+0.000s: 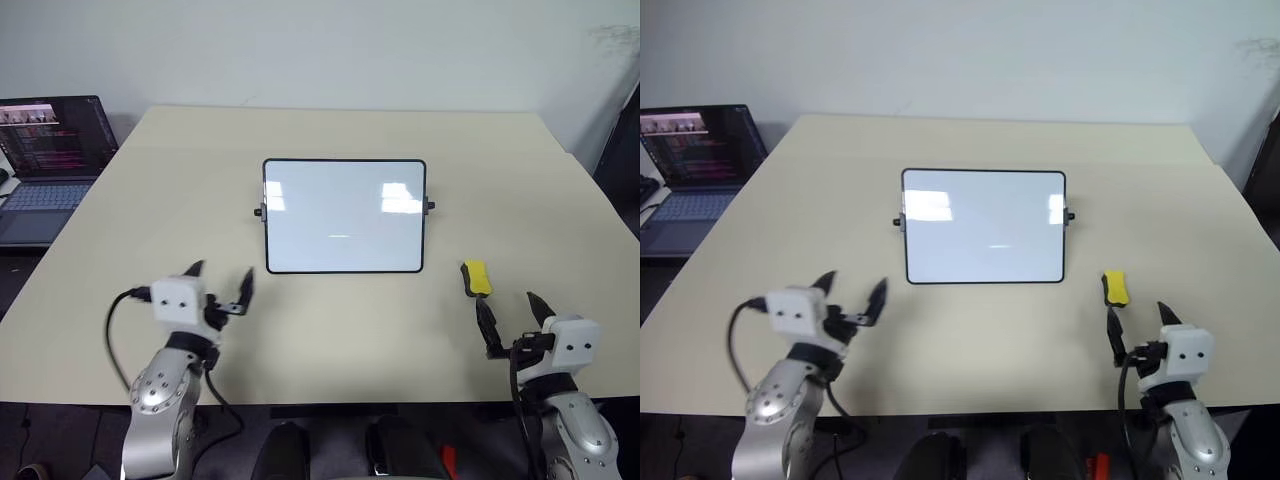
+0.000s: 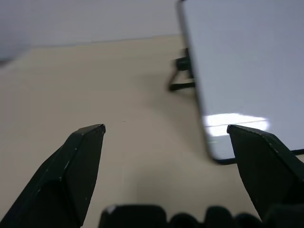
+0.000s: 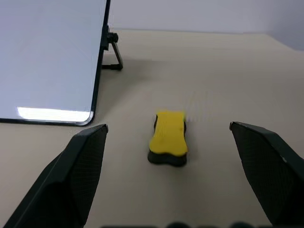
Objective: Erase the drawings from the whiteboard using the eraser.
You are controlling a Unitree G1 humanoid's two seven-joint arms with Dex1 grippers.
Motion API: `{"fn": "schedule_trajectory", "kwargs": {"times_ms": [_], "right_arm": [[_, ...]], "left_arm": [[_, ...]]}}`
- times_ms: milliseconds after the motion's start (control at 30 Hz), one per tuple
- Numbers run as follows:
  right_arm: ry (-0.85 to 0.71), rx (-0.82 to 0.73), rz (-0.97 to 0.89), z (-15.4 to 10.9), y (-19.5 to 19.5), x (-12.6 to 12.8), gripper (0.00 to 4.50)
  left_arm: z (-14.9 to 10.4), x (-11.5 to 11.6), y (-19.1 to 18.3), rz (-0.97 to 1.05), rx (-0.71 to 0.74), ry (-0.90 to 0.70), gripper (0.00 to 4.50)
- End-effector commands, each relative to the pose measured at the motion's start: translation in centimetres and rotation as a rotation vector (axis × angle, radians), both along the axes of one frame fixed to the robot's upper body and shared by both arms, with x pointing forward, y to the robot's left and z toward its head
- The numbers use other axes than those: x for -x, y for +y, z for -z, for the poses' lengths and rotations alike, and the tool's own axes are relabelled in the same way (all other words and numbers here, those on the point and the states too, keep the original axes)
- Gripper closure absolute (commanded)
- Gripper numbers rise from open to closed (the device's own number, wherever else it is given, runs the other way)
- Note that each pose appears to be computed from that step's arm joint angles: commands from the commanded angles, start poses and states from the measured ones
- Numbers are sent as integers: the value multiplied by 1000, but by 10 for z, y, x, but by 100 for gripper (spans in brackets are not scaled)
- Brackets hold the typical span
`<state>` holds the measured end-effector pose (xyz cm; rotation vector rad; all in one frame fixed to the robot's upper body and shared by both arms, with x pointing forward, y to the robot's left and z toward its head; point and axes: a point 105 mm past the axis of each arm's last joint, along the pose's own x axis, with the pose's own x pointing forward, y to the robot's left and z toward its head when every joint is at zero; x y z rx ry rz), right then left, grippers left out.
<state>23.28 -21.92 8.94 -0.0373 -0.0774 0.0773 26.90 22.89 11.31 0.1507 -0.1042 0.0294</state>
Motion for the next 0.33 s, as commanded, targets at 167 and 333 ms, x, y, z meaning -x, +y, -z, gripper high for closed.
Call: {"fn": "schedule_trajectory", "kwargs": {"times_ms": [167,333], "right_arm": [[-117,32,-36,-20,2,-1,3],[-66,17,-12,-13,3,9,3]], "left_arm": [[-17,1,13,-79,-54,-63,0],[-5,5,32,-230,-59,-18,0]]}}
